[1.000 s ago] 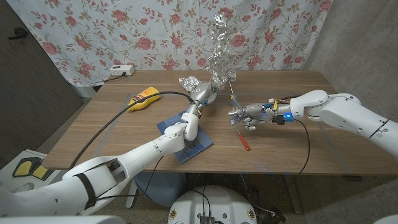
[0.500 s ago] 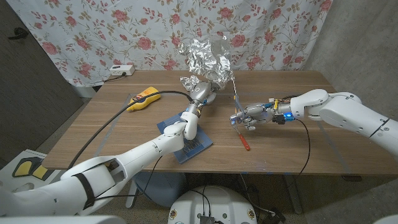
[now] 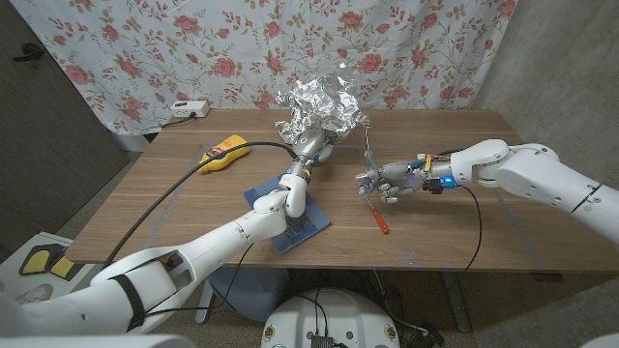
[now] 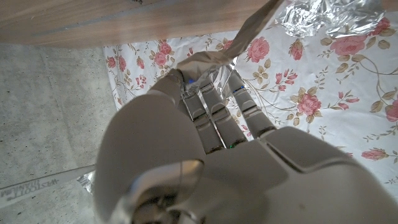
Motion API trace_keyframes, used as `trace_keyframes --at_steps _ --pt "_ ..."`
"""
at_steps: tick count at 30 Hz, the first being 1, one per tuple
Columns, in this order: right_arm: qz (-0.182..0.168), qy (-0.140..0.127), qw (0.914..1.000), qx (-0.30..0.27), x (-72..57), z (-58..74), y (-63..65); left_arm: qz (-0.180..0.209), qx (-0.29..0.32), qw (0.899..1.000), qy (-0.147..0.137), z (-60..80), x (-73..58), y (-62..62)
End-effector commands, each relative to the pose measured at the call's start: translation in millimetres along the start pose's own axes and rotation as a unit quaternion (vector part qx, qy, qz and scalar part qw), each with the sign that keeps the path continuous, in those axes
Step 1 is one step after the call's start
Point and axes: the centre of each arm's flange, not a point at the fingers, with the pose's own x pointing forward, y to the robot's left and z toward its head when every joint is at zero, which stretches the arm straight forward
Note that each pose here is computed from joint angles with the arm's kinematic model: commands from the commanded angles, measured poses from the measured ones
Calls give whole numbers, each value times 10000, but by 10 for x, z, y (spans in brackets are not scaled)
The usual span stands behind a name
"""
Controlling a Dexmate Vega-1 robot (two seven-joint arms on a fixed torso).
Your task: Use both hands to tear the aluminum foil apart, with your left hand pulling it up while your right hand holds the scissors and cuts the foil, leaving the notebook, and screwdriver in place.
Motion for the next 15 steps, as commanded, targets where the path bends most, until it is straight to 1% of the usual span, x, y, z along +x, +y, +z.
trace_keyframes --at_steps 1,12,15 --pt "58 -37 10000 10 -5 -2 17 -29 47 9998 191 -83 32 36" --pt "88 -58 9999 -7 -58 -15 83 60 161 9997 174 -97 66 85" --pt "114 -65 9999 -15 -71 -28 99 102 205 9995 224 -107 70 98"
